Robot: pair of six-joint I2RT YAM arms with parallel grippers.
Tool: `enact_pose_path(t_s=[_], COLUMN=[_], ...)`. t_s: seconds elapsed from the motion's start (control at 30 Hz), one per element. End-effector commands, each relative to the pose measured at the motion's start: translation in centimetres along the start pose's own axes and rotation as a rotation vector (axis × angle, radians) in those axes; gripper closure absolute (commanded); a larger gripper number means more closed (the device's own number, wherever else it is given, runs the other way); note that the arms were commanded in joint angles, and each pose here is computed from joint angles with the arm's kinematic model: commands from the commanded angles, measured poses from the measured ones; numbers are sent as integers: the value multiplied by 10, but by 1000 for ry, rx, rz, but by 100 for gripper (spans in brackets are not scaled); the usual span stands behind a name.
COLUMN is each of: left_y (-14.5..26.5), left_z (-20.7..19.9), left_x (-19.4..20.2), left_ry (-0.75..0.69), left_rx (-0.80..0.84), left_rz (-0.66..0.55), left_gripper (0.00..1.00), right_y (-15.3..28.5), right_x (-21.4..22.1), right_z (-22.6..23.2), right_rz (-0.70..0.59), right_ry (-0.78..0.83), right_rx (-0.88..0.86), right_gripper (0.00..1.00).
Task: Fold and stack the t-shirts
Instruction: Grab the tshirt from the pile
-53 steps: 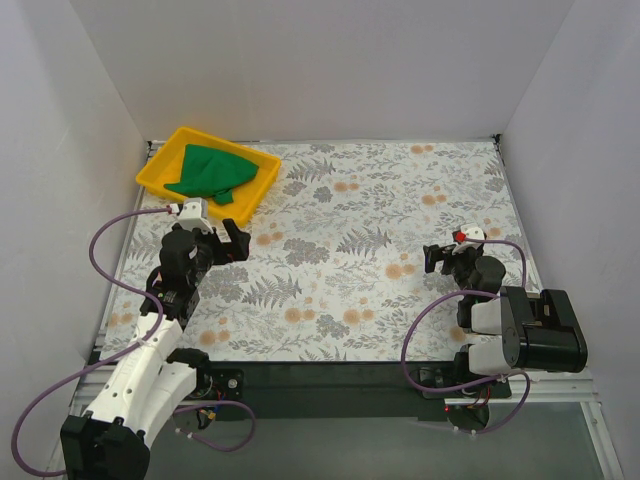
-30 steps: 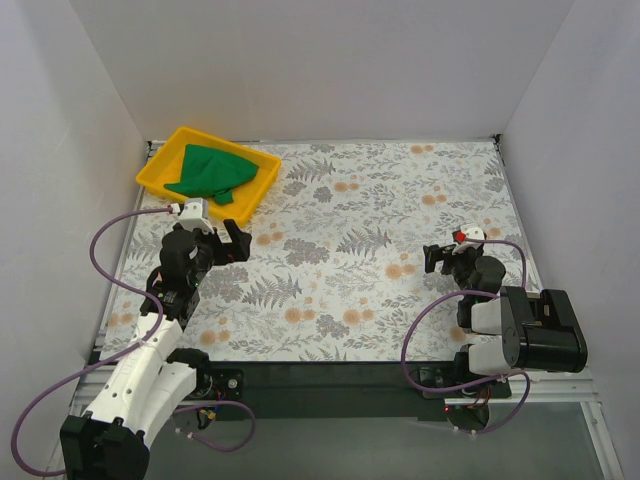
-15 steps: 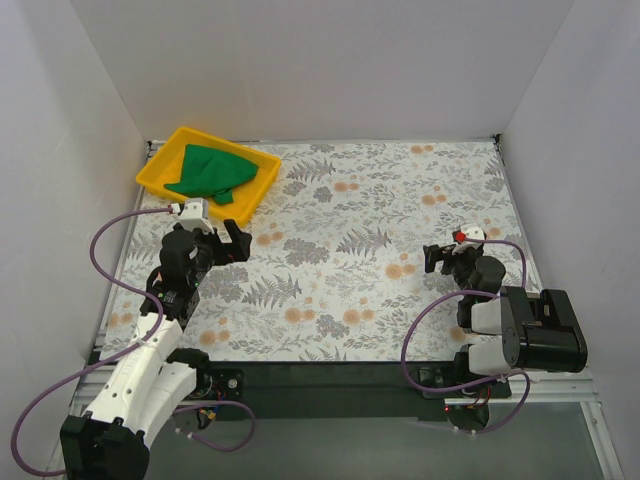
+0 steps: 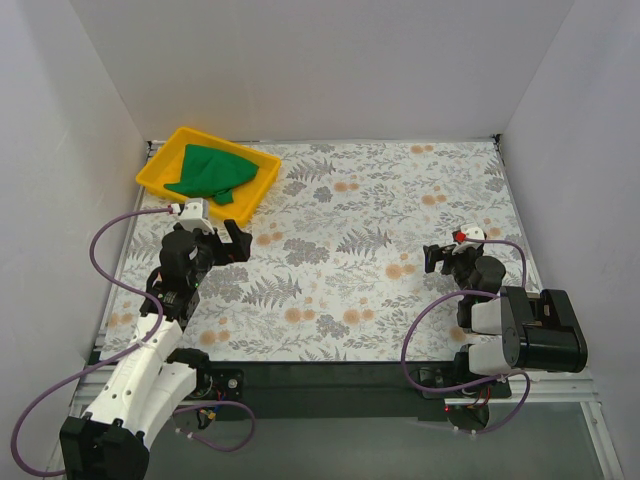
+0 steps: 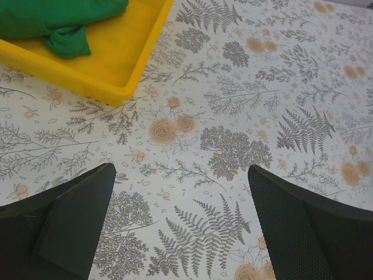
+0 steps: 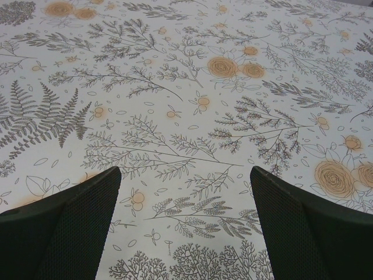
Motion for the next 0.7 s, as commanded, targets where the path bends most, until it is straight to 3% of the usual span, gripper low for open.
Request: enact_pose_path(t_s=[0.0,0.67], left_y=[4,3], left_z=[-4,-2], left_x=[-9,-7], left_ry=[-22,-23], left_rx=[20,4], left_rz=[-29,-20], left_gripper=[2,2], right_y=[-5,-5], right_x=[-16,-16], right_z=[-3,-3], right_rz=[-62,-61], right_ry=[34,34], right_rx=[8,8], right_gripper=[2,2])
Point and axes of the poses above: each gripper's point midway between its finger pads, its own y axis back along the fingers, its own z axis along the line the jaws close on, x = y × z, the point moved 4 cm from there along y, back along the fingers, and after that the axes turned 3 degrees about -y, right-handed, at the moved point
